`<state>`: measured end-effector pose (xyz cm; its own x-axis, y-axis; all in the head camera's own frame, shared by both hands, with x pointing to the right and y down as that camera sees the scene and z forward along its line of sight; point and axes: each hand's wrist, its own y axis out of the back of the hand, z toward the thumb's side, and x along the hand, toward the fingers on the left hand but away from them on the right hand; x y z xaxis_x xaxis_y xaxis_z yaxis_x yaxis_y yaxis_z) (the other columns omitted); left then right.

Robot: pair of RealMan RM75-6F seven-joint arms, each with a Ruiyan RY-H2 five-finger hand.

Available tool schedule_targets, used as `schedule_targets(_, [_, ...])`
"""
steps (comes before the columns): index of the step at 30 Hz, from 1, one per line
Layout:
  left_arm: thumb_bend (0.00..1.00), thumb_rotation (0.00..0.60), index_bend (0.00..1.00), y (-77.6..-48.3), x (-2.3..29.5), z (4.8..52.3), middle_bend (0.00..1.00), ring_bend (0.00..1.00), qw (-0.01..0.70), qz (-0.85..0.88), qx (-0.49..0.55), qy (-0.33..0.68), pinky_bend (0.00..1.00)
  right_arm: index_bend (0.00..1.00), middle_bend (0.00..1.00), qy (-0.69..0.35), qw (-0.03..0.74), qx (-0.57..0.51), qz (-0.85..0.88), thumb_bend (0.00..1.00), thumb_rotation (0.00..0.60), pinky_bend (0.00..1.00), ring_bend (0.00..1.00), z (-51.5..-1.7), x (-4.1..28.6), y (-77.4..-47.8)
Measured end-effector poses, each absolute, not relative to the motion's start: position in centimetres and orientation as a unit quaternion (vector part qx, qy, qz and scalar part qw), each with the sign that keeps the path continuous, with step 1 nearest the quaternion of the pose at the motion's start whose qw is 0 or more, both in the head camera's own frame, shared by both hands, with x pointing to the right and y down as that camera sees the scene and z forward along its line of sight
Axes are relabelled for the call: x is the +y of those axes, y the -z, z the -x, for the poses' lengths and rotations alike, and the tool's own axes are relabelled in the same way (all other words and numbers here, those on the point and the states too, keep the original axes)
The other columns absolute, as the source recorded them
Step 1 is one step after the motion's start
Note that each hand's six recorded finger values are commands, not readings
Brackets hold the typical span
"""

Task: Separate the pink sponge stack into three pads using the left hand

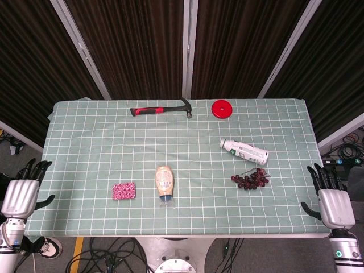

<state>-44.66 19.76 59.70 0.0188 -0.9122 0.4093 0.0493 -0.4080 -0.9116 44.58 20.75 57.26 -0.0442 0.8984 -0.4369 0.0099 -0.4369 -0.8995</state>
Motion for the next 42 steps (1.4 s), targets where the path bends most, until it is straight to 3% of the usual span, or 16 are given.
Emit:
schedule_targets(14, [0.14, 0.600, 0.12, -59.8, 19.5, 43.9, 0.13, 0.04, 0.405, 0.601, 0.360, 0.588, 0.25, 0.00, 0.00, -0.613, 0.366, -0.383, 0.586, 0.13, 0.600, 0.00, 0.00, -44.3, 20.4, -57.4])
schedule_targets(23, [0.14, 0.600, 0.12, -61.8, 20.9, 41.4, 0.13, 0.04, 0.391, 0.642, 0.329, 0.572, 0.25, 0.00, 0.00, -0.606, 0.385, -0.382, 0.582, 0.13, 0.600, 0.00, 0.00, -44.5, 20.0, -57.3])
schedule_targets(42, [0.14, 0.600, 0.12, -68.0, 21.0, 28.9, 0.17, 0.05, 0.335, 0.742, 0.257, 0.520, 0.25, 0.00, 0.00, -0.620, 0.378, -0.379, 0.573, 0.13, 0.600, 0.00, 0.00, -44.7, 19.1, -56.7])
